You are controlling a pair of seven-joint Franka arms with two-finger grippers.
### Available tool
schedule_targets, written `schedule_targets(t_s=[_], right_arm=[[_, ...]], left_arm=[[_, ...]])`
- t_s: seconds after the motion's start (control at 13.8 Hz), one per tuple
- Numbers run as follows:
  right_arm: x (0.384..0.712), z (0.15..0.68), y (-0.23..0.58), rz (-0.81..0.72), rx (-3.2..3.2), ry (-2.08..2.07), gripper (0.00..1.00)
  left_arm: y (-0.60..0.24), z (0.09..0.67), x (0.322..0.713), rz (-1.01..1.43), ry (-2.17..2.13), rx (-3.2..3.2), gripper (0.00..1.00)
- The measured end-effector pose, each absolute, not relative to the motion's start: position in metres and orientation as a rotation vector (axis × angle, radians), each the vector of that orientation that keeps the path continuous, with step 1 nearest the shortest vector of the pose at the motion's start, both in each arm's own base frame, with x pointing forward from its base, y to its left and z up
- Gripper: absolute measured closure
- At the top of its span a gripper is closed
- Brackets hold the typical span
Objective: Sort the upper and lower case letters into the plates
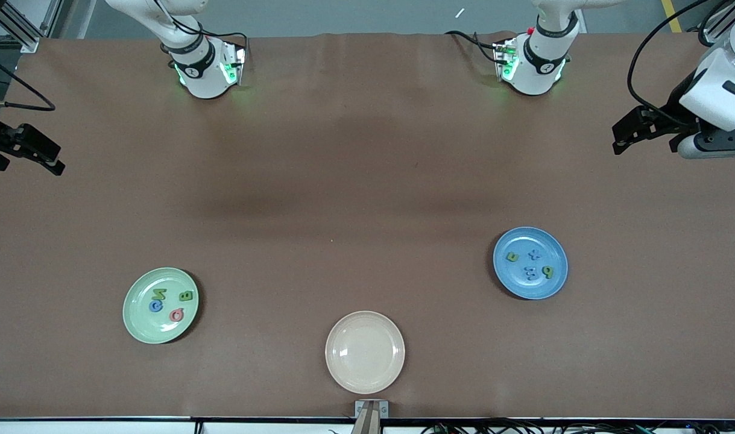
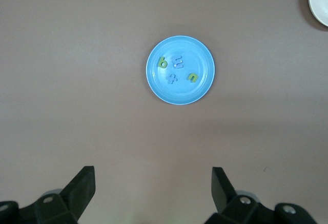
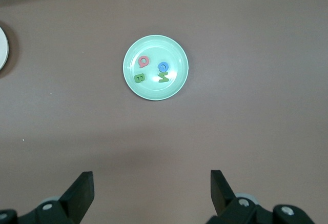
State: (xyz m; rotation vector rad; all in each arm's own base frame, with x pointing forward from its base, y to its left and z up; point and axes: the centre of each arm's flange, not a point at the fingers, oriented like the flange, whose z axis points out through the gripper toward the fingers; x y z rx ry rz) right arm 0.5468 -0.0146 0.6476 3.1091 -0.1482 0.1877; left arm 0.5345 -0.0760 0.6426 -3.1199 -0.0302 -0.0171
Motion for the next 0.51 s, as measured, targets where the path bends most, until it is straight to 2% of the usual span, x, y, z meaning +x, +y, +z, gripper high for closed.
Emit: schedule_targets(t_s=[0.51], right_arm=[[0.5468, 0.6475, -0.0146, 0.187, 3.109, -0.148, 0.0]], left_arm=[[-0.0755, 0.647, 0.5344, -0.032, -0.032, -3.121, 0.0]])
